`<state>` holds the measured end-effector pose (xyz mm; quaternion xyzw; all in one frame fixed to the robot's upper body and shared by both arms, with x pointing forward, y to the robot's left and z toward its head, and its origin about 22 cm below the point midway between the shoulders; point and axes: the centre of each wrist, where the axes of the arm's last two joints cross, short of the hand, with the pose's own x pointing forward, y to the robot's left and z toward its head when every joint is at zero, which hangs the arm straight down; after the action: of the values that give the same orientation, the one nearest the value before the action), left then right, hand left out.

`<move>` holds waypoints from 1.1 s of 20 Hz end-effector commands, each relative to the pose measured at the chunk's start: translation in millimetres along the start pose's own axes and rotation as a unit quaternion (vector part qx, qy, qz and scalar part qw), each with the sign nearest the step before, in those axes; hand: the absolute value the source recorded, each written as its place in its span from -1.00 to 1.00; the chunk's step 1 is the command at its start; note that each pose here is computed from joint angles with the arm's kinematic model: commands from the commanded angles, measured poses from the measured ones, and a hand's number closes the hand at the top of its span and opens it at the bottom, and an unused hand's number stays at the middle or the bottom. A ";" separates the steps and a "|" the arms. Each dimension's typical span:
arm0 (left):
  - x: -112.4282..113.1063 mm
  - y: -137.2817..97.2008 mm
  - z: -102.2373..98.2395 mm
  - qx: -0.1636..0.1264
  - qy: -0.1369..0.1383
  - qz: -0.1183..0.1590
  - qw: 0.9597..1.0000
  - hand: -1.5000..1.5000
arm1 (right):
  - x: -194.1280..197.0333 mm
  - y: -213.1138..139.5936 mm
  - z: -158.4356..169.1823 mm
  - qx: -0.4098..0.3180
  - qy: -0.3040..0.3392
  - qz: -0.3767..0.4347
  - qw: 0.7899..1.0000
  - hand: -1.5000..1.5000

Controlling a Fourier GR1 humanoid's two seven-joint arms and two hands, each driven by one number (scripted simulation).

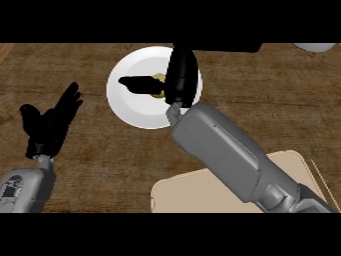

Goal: Pick the squash from the tray and place it in the plate

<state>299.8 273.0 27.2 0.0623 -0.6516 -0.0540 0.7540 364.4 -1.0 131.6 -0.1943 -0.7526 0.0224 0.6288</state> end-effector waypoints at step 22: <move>-14.6 16.0 22.8 0.032 0.007 -0.001 0.999 0.00 | -80.9 -65.5 -3.4 0.011 0.002 0.009 1.000 -1.00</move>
<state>282.0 292.2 23.9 0.0795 -0.6472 -0.0371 0.7573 361.8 -64.8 72.3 -0.1850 -0.7563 0.0345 0.6266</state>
